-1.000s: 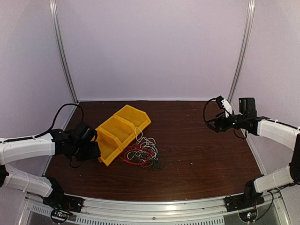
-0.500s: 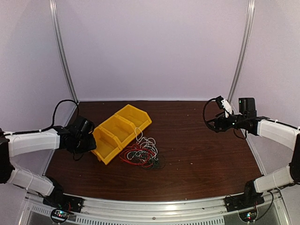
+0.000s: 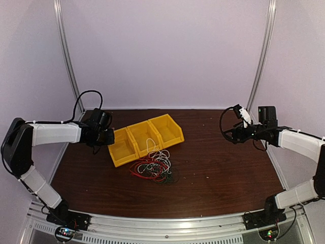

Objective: Untangle the cables

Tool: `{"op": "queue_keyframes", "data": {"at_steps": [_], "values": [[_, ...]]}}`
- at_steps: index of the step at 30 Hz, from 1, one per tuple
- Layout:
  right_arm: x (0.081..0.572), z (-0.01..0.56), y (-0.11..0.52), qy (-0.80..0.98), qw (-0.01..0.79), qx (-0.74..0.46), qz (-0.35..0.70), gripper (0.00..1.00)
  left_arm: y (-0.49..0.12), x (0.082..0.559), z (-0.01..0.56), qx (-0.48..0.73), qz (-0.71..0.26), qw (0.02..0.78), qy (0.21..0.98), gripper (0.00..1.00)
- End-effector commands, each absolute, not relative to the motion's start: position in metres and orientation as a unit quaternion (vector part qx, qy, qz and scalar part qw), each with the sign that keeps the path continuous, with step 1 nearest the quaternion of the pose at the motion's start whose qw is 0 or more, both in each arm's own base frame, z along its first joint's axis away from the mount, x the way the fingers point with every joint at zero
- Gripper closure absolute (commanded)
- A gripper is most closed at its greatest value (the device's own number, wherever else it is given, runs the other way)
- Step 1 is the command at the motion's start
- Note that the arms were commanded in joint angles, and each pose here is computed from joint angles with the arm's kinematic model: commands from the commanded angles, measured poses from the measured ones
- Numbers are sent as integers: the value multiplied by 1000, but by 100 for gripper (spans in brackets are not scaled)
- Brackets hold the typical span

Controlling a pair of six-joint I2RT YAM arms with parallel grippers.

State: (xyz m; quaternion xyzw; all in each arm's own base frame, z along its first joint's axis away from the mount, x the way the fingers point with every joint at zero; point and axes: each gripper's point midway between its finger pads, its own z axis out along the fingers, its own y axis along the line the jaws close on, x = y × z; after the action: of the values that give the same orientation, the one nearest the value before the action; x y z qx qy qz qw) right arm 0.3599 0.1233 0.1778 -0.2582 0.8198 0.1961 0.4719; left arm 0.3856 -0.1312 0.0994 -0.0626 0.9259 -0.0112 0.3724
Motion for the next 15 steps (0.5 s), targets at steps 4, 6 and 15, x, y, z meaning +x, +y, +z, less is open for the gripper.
{"op": "queue_keyframes", "data": {"at_steps": [4, 6, 15], "values": [[365, 179, 127, 820, 473, -262, 190, 12, -158, 431, 121, 1, -31, 421, 907, 70], [365, 178, 128, 820, 472, -263, 189, 12, -159, 438, 123, 6, -22, 424, 905, 70], [365, 194, 156, 802, 458, -332, 193, 13, -166, 426, 240, 53, -43, 501, 863, 48]]}}
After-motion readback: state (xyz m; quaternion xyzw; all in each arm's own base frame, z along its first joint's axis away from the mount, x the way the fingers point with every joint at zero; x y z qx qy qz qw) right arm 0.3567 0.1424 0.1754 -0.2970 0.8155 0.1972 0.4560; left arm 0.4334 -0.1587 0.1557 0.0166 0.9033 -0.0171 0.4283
